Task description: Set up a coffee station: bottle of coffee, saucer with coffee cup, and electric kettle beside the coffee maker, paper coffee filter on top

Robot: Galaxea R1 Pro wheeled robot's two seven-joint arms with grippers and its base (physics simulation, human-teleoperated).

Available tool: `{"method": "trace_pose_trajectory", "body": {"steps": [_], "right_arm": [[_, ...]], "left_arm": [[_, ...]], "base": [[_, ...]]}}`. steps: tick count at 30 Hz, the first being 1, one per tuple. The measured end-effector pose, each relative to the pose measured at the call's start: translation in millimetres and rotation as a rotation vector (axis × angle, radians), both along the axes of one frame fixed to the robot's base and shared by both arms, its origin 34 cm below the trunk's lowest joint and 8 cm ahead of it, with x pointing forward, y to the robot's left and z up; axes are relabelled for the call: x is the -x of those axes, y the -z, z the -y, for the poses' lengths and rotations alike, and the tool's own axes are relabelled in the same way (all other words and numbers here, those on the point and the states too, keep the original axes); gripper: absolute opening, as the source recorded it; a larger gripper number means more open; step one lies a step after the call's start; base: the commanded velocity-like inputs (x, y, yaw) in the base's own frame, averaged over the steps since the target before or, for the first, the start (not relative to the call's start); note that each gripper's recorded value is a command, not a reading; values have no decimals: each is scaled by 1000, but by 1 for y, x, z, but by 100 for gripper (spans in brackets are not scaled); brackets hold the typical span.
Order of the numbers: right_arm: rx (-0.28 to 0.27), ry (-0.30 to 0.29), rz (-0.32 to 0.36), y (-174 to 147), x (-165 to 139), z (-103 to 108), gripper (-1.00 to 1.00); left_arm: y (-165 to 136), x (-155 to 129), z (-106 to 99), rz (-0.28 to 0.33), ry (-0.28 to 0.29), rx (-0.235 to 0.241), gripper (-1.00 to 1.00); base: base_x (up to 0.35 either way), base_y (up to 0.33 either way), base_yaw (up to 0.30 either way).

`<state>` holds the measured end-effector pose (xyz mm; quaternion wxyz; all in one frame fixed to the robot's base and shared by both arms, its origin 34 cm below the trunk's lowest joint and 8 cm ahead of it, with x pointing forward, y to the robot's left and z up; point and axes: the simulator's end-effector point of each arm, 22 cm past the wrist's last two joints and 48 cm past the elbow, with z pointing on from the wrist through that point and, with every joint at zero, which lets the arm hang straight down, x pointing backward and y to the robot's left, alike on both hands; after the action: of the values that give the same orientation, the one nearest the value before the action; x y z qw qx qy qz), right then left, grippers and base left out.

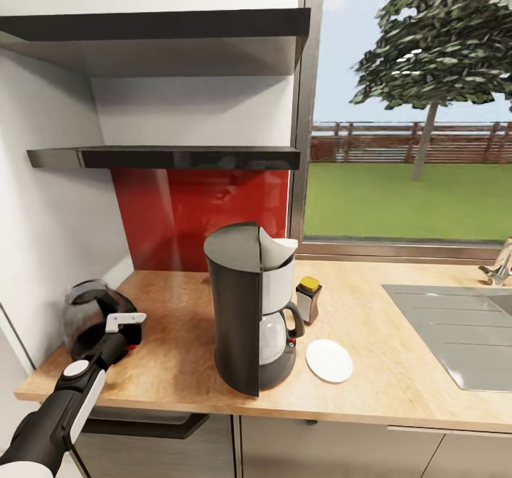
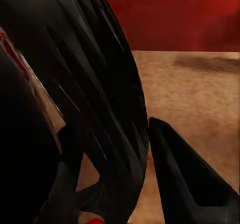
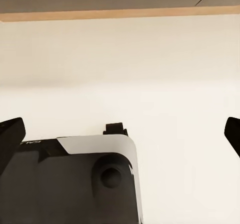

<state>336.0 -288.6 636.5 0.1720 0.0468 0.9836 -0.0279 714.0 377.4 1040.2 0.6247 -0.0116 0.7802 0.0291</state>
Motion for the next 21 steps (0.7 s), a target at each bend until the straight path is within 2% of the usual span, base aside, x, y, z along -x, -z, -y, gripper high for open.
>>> {"method": "trace_pose_trajectory", "body": {"steps": [16, 21], "right_arm": [[0, -1, -3, 1, 2, 0, 100], [0, 0, -2, 1, 2, 0, 100]], "left_arm": [[2, 3, 0, 5, 4, -3, -100], [-11, 1, 3, 27, 11, -8, -100]], "base": [[0, 0, 0], [0, 0, 0]]}}
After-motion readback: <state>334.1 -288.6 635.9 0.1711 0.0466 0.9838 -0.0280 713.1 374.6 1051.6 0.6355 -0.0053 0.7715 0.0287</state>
